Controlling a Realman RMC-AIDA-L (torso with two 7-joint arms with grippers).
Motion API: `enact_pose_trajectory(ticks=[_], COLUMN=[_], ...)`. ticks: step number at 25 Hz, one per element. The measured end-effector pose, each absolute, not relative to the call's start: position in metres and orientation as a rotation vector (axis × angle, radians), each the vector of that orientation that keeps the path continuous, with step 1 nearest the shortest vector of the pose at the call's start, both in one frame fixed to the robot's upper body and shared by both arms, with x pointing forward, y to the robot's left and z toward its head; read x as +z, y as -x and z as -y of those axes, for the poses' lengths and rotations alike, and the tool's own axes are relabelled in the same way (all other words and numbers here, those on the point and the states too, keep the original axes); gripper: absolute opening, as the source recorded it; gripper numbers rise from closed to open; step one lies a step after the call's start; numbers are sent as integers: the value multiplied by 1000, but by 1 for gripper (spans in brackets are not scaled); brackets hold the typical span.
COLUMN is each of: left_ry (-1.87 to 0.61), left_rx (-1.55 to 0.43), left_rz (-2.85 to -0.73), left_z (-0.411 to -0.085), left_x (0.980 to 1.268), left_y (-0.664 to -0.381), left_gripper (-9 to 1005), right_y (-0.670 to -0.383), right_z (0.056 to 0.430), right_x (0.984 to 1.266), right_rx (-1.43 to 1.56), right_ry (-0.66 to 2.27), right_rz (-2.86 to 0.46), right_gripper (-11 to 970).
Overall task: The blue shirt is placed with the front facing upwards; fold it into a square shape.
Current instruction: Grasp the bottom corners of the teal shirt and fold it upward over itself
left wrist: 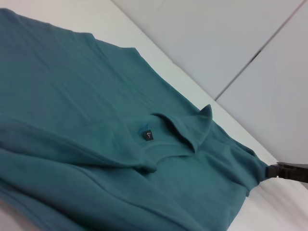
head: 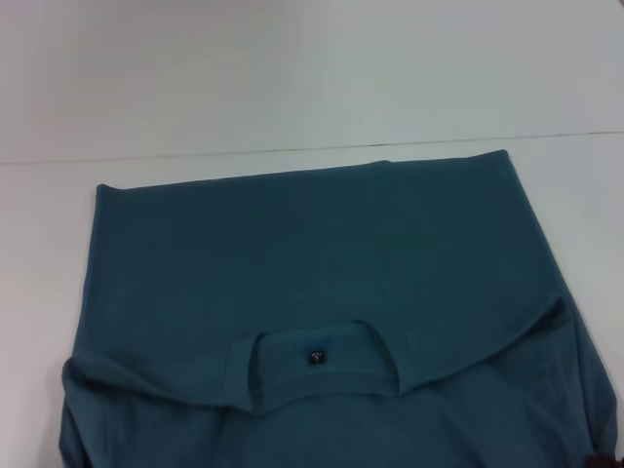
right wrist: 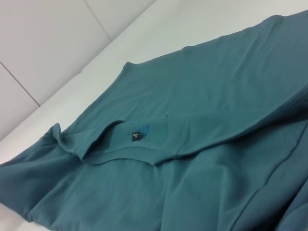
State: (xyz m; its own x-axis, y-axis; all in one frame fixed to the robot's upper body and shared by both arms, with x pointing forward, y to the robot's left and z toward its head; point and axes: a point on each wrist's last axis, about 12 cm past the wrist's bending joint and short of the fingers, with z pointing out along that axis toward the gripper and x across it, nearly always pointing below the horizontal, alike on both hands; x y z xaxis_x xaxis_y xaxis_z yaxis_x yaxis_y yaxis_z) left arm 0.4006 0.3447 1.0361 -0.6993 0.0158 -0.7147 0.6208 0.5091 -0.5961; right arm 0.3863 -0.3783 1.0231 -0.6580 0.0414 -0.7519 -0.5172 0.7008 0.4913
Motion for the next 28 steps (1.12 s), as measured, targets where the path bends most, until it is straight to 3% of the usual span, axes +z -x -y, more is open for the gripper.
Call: enact_pose_trajectory(ticks=[28], left_ry=[-498], left_rx=[-1156], left_rz=[-1919], left_z=[-359], left_x=[1053], left_y=[-392], left_gripper=[35], right_y=[-374], right_z=[384], right_x=[1042], right_rx=[950], right_ry=[344], right_rz=[-1955], right_gripper=[28])
